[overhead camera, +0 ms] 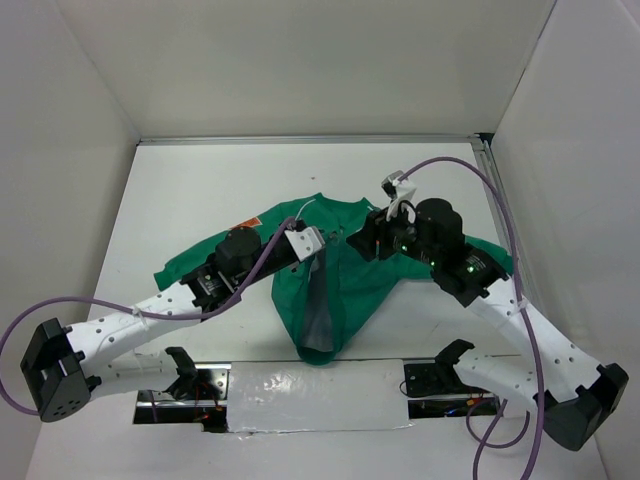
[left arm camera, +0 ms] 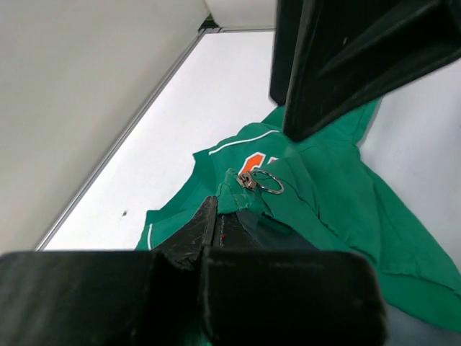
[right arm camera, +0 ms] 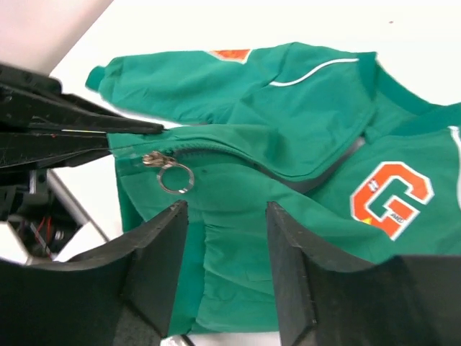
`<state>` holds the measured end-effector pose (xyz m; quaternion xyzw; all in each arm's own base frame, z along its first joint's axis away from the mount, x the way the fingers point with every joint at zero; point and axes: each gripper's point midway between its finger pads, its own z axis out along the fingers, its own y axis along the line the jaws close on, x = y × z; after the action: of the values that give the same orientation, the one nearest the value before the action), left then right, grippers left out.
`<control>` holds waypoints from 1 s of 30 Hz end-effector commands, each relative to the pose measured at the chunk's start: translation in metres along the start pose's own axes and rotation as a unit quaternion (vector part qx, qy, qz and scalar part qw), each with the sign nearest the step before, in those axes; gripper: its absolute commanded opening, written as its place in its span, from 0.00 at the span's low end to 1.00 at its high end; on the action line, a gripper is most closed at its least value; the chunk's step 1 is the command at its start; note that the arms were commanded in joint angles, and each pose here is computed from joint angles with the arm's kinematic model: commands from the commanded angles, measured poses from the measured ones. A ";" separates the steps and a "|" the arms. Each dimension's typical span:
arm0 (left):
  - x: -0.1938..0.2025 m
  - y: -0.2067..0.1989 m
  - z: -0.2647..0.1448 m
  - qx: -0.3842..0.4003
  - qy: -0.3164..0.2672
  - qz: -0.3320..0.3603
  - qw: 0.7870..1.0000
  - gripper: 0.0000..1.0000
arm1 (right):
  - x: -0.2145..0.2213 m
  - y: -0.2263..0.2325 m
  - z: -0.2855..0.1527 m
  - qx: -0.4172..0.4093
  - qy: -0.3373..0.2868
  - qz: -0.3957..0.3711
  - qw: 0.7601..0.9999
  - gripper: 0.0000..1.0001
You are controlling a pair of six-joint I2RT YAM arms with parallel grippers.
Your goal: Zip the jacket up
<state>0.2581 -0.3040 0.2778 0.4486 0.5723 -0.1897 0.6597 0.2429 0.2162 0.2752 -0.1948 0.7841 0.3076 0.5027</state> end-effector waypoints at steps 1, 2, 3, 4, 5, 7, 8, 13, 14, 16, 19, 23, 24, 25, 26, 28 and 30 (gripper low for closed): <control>-0.041 0.001 -0.002 0.014 -0.071 -0.004 0.997 0.00 | -0.012 0.021 0.005 -0.051 -0.021 -0.037 0.998 0.56; -0.041 0.001 -0.002 0.015 -0.070 -0.003 0.997 0.00 | -0.011 0.027 0.006 -0.066 -0.019 -0.046 0.997 0.58; -0.039 0.001 -0.001 0.015 -0.065 -0.004 0.998 0.00 | -0.014 0.035 0.006 -0.088 -0.021 -0.051 0.995 0.65; -0.037 0.001 0.000 0.015 -0.062 -0.006 0.998 0.00 | -0.014 0.039 0.006 -0.099 -0.021 -0.062 0.993 0.66; -0.035 0.000 0.001 0.017 -0.059 -0.006 0.998 0.00 | -0.016 0.044 0.008 -0.109 -0.019 -0.067 0.992 0.68; -0.033 -0.001 0.001 0.018 -0.057 -0.006 0.998 0.00 | -0.019 0.042 0.012 -0.097 -0.019 -0.069 0.993 0.69; -0.033 -0.002 0.001 0.018 -0.057 -0.006 0.998 0.00 | -0.018 0.041 0.017 -0.094 -0.013 -0.072 0.993 0.70; -0.036 0.001 -0.001 0.015 -0.064 0.001 0.998 0.00 | -0.008 0.038 0.030 -0.091 0.019 -0.073 0.993 0.69; -0.036 0.001 0.000 0.015 -0.062 0.001 0.998 0.00 | -0.008 0.041 0.031 -0.095 0.018 -0.072 0.993 0.69; -0.034 0.000 0.001 0.017 -0.056 0.001 0.998 0.00 | -0.005 0.041 0.034 -0.098 0.024 -0.072 0.992 0.69; -0.034 0.000 0.000 0.017 -0.059 -0.001 0.998 0.00 | -0.008 0.041 0.037 -0.090 0.019 -0.069 0.993 0.56; -0.033 -0.001 0.000 0.020 -0.057 0.000 0.998 0.00 | -0.016 0.045 0.033 -0.097 0.005 -0.072 0.993 0.35; -0.033 -0.001 0.001 0.020 -0.057 0.001 0.998 0.00 | -0.016 0.046 0.033 -0.100 0.005 -0.074 0.992 0.33; -0.032 -0.002 0.001 0.021 -0.055 0.000 0.998 0.00 | -0.017 0.047 0.032 -0.101 0.004 -0.074 0.992 0.32; -0.029 -0.002 0.002 0.021 -0.050 0.000 0.999 0.00 | -0.016 0.048 0.032 -0.103 0.008 -0.074 0.992 0.29; -0.027 -0.001 0.003 0.019 -0.045 0.001 0.999 0.00 | -0.016 0.045 0.031 -0.091 0.011 -0.069 0.993 0.19; -0.023 0.000 0.003 0.015 -0.038 0.000 0.999 0.00 | -0.015 0.044 0.030 -0.087 0.017 -0.069 0.994 0.20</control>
<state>0.2516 -0.3086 0.2748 0.4619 0.5666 -0.2074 0.6500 0.2374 0.2650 0.2547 -0.2971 0.7754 0.3303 0.4487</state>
